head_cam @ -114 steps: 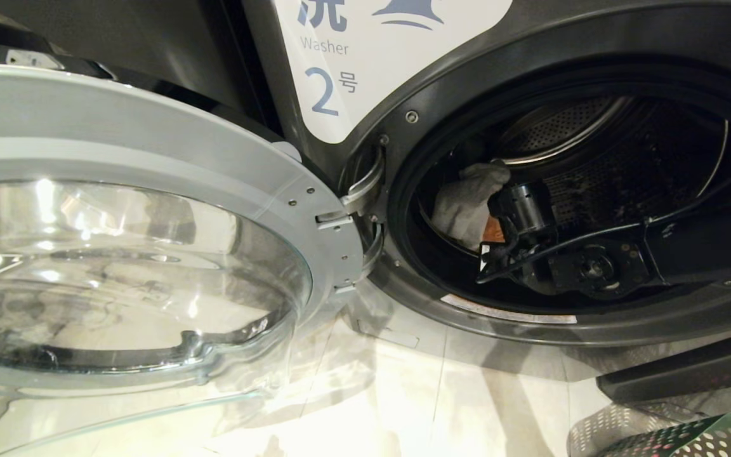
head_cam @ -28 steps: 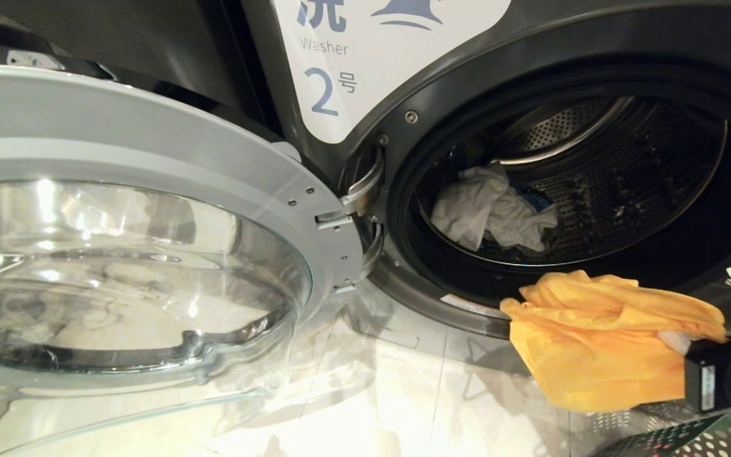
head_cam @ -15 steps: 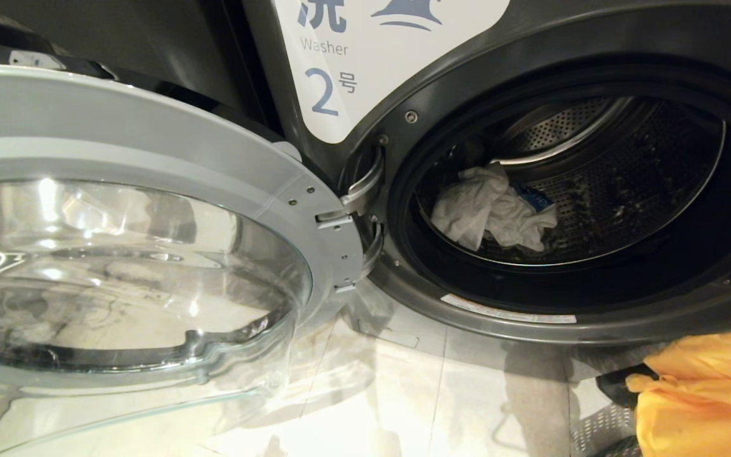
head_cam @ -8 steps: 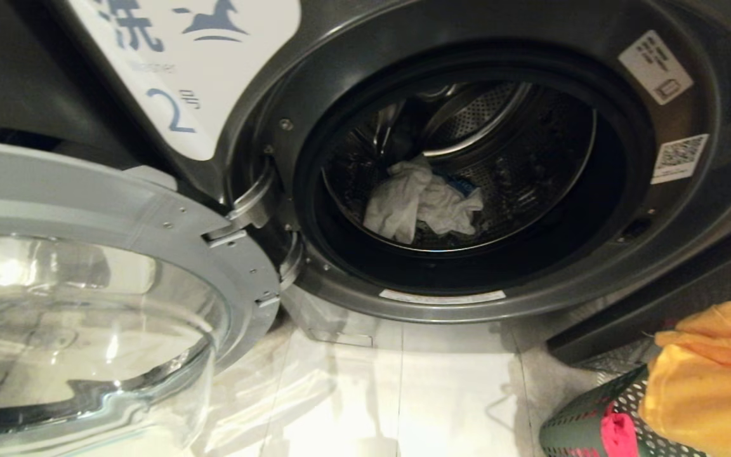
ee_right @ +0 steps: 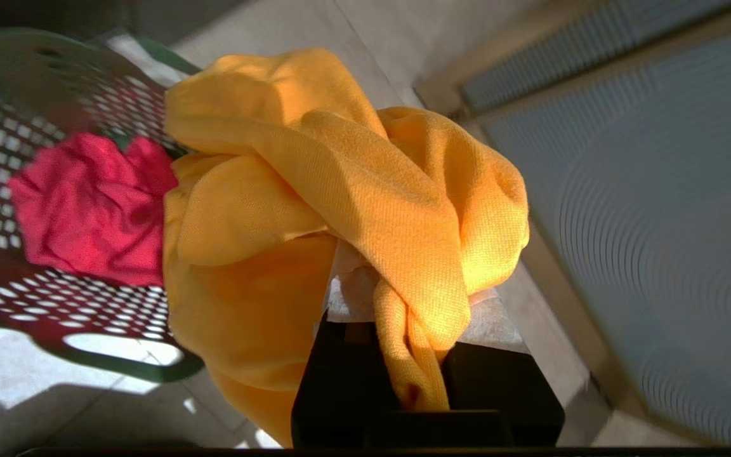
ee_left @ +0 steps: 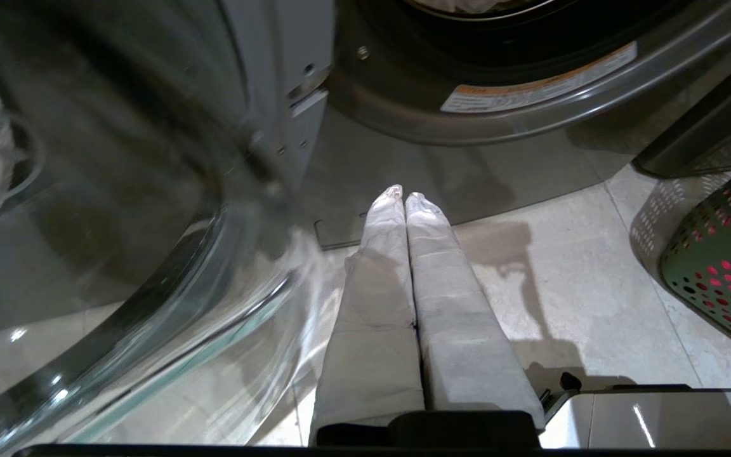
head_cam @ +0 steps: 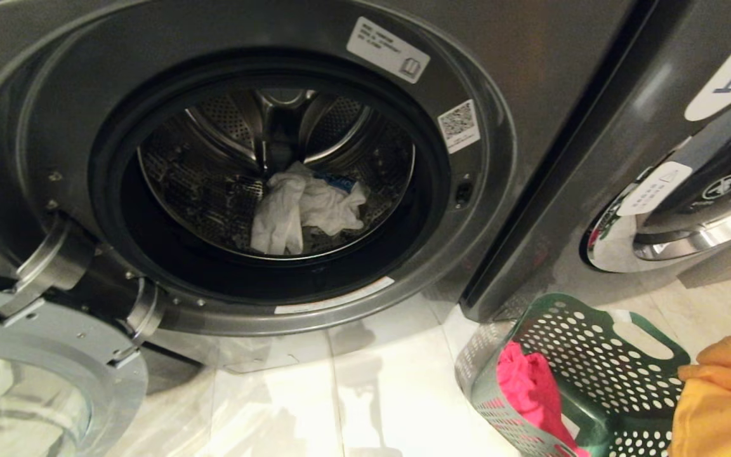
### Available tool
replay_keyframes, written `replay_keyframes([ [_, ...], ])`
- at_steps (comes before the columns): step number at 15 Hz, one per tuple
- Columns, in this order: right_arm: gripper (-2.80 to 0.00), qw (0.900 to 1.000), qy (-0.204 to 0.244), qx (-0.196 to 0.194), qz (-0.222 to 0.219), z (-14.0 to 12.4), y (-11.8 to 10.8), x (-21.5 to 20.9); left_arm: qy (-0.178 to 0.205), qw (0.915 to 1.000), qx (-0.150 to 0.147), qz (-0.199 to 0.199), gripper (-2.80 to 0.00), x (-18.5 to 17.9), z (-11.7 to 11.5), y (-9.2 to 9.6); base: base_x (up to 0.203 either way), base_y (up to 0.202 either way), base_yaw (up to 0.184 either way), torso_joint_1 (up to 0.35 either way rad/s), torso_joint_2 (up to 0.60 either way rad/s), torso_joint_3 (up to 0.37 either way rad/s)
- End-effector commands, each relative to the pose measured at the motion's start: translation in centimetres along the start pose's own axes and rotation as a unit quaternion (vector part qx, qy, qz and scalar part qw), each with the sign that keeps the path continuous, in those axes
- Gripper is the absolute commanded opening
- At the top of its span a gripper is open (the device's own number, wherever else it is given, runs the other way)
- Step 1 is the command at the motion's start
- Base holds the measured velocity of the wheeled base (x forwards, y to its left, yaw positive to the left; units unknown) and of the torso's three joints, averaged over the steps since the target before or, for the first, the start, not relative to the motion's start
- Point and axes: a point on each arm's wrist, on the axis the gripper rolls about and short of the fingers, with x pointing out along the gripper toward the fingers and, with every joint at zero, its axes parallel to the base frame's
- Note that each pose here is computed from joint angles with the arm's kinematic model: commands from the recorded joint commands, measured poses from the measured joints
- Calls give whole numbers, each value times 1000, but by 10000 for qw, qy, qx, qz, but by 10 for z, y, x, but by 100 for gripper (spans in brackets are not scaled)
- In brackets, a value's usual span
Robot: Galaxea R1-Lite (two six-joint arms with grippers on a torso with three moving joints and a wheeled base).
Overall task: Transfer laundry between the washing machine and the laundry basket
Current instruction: Pick a cloth and place it into the basket
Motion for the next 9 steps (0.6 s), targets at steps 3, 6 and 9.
replay_keyframes([
  [3, -280, 9919, 1272, 0, -45, 0, 21, 58, 8, 10000, -1, 0, -280, 0, 0, 0, 0, 3, -34, 1, 1, 1],
  [6, -280, 9846, 1705, 172, 343, 0, 47, 98, 8, 10000, -1, 0, -280, 0, 0, 0, 0, 0, 0, 0, 0, 0],
  [9, -280, 9766, 1912, 8, 987, -4, 76, 115, 8, 10000, -1, 0, -280, 0, 0, 0, 0, 0, 0, 0, 0, 0],
])
